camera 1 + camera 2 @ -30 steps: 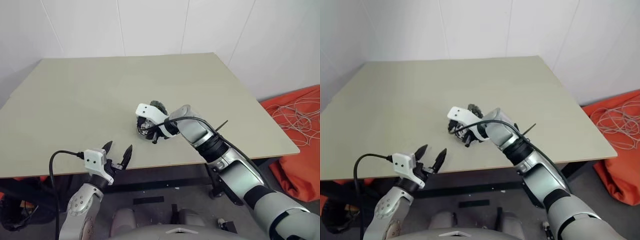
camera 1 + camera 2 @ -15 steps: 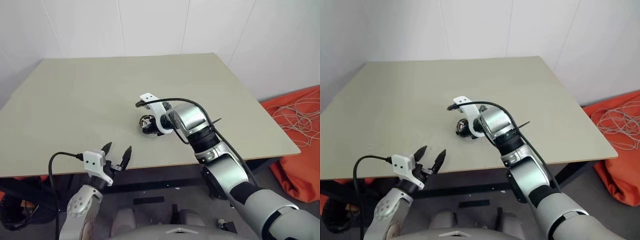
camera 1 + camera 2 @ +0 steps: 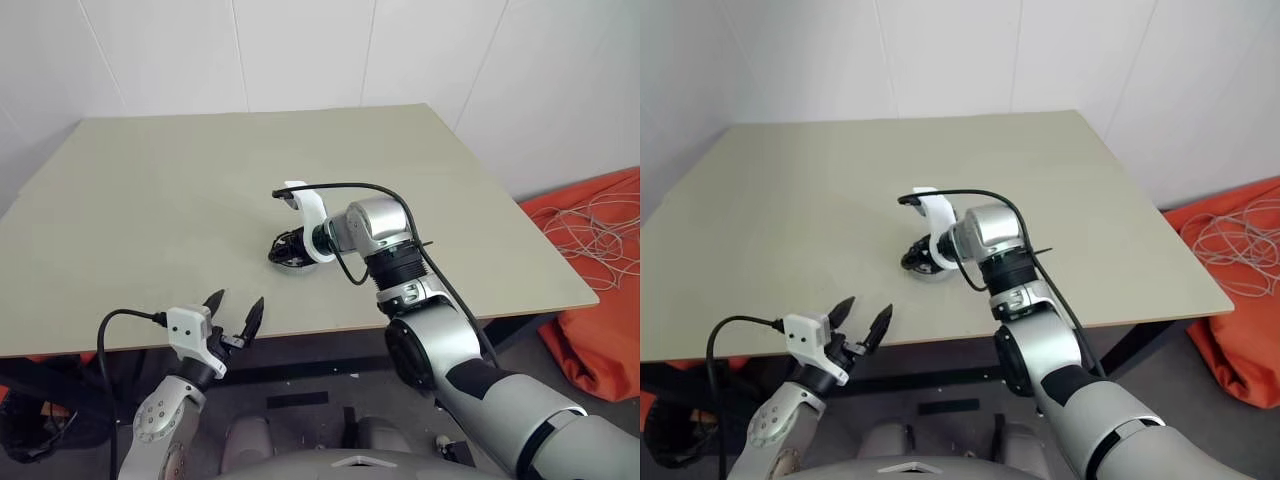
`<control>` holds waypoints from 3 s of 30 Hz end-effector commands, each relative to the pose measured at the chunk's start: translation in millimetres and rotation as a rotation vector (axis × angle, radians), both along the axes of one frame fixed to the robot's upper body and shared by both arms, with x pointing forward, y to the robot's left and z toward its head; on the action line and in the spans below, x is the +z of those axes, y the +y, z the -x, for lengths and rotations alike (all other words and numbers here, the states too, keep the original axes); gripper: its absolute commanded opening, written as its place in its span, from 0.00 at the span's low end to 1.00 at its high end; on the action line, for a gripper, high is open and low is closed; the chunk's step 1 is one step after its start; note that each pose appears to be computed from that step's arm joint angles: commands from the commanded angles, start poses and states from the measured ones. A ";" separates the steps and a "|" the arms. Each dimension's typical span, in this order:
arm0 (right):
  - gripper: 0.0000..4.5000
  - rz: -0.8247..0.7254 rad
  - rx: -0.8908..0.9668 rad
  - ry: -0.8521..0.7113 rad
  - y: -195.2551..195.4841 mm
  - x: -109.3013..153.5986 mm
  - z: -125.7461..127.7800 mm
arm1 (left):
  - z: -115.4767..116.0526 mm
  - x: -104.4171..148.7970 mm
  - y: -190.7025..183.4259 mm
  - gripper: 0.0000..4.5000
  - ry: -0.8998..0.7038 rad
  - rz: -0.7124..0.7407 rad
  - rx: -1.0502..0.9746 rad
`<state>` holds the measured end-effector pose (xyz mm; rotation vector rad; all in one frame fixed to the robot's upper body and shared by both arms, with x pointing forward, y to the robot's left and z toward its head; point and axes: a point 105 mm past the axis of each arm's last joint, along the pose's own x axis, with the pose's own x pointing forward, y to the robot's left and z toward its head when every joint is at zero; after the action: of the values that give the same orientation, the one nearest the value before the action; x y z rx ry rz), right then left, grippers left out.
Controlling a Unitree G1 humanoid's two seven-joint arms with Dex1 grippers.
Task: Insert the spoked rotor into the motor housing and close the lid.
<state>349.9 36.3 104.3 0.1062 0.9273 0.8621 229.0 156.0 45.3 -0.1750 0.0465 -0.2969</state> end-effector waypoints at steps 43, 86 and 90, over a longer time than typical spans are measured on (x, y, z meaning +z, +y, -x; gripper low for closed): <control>0.01 0.077 0.297 -0.912 -65.6 24.0 -27.6 | -8.9 20.0 0.2 1.00 -0.067 -0.013 -0.025; 0.43 -0.136 0.383 -0.772 -30.5 26.6 -8.0 | -12.9 27.6 -7.0 1.00 -0.070 -0.018 -0.069; 0.75 -0.127 0.387 -0.760 -33.4 24.8 -14.2 | -13.3 27.9 -7.0 1.00 -0.070 -0.016 -0.068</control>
<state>360.5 1.7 115.3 -0.2994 0.2225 1.1898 240.3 150.0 56.0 -0.1541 0.0479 -0.3620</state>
